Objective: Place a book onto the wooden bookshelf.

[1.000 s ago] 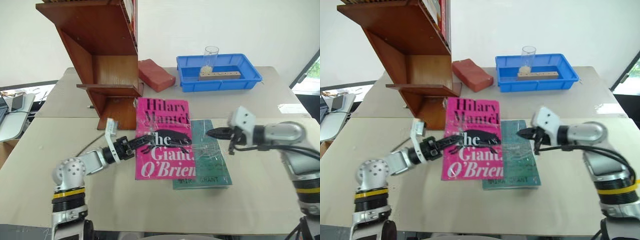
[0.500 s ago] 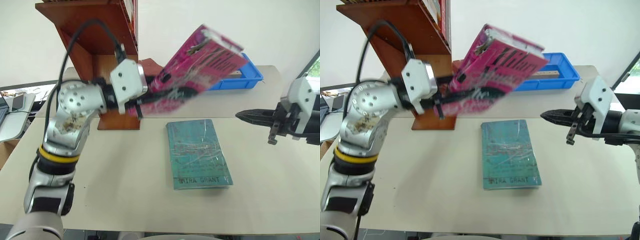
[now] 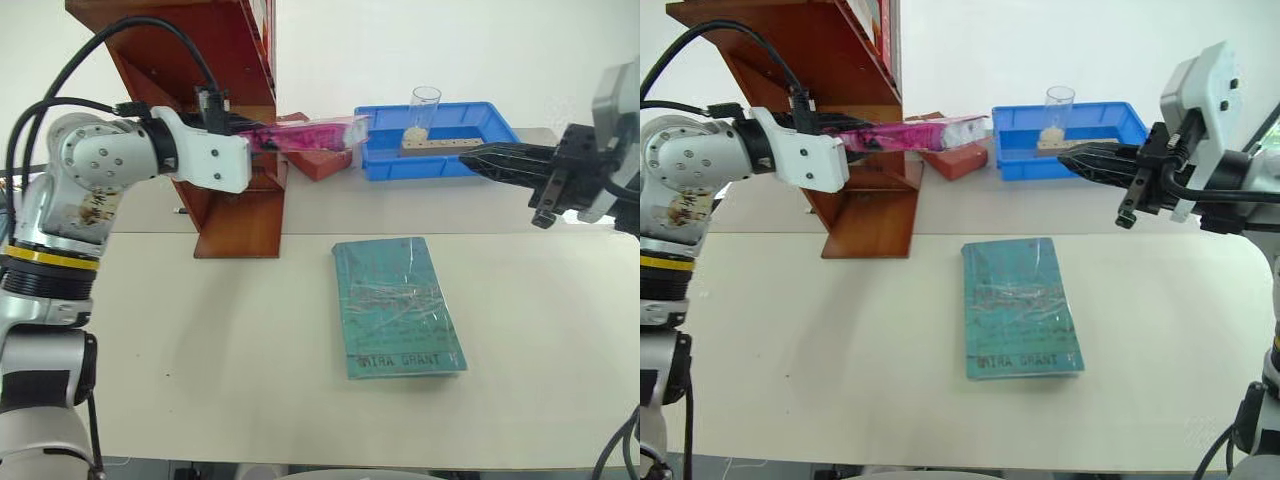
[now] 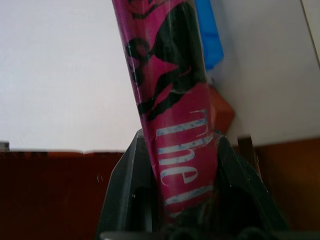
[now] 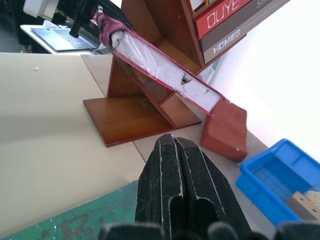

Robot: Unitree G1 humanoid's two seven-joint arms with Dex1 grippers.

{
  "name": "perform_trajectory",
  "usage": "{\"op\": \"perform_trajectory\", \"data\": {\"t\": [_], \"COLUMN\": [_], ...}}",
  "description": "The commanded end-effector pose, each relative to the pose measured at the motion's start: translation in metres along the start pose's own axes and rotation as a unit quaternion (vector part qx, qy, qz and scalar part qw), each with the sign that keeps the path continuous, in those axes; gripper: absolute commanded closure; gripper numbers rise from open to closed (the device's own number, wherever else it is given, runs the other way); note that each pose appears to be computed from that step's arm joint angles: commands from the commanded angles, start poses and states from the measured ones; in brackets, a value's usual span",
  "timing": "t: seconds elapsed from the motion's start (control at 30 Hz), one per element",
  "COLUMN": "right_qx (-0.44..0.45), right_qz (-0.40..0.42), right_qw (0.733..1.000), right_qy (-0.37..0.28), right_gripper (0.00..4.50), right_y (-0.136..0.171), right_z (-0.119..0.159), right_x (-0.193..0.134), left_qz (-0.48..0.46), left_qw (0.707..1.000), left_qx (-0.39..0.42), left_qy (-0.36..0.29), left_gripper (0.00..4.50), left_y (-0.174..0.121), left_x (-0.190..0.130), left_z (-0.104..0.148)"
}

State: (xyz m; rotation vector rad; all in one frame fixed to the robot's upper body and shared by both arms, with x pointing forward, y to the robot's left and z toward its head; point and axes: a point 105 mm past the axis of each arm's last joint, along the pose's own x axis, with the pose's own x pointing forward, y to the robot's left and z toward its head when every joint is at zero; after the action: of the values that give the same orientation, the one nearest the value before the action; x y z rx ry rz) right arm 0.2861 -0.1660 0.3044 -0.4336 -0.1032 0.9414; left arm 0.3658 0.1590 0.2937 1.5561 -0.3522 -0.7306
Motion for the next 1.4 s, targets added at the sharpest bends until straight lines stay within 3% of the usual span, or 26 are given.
{"op": "perform_trajectory", "data": {"t": [0.03, 0.2, 0.43, 0.7, 0.87, 1.13, 1.27, 1.4], "right_qx": [-0.016, -0.018, -0.019, -0.019, -0.020, -0.027, -0.050, -0.076], "right_qz": [-0.005, 0.002, 0.004, 0.000, 0.000, 0.006, 0.040, 0.078], "right_qw": [1.000, 1.000, 0.999, 1.000, 1.000, 1.000, 0.997, 0.988], "right_qy": [-0.015, -0.023, -0.026, -0.023, -0.020, -0.004, 0.049, 0.109], "right_gripper": [4.50, 4.50, 4.50, 4.50, 4.50, 4.50, 4.50, 4.50], "right_y": [-0.003, -0.004, -0.004, -0.005, -0.006, -0.012, -0.006, 0.001], "right_z": [0.010, 0.012, 0.012, 0.009, 0.008, 0.003, -0.012, -0.030], "right_x": [0.002, 0.007, 0.009, 0.006, 0.005, 0.001, -0.008, -0.018], "left_qz": [-0.001, -0.058, -0.078, -0.092, -0.086, -0.012, -0.077, -0.132], "left_qw": [0.999, 0.993, 0.992, 0.988, 0.986, 0.966, 0.921, 0.887], "left_qx": [0.028, 0.021, -0.028, -0.044, -0.044, -0.228, -0.382, -0.441], "left_qy": [0.046, 0.104, 0.094, 0.115, 0.136, 0.118, 0.020, 0.031], "left_gripper": [3.76, 3.76, 3.76, 0.09, 0.03, 0.03, 0.03, 0.03], "left_y": [0.015, -0.003, -0.014, -0.014, -0.004, 0.029, -0.001, -0.051], "left_x": [-0.010, -0.012, -0.011, -0.025, -0.043, -0.106, -0.122, -0.129], "left_z": [-0.010, -0.029, -0.027, -0.032, -0.038, -0.041, -0.010, 0.000]}}
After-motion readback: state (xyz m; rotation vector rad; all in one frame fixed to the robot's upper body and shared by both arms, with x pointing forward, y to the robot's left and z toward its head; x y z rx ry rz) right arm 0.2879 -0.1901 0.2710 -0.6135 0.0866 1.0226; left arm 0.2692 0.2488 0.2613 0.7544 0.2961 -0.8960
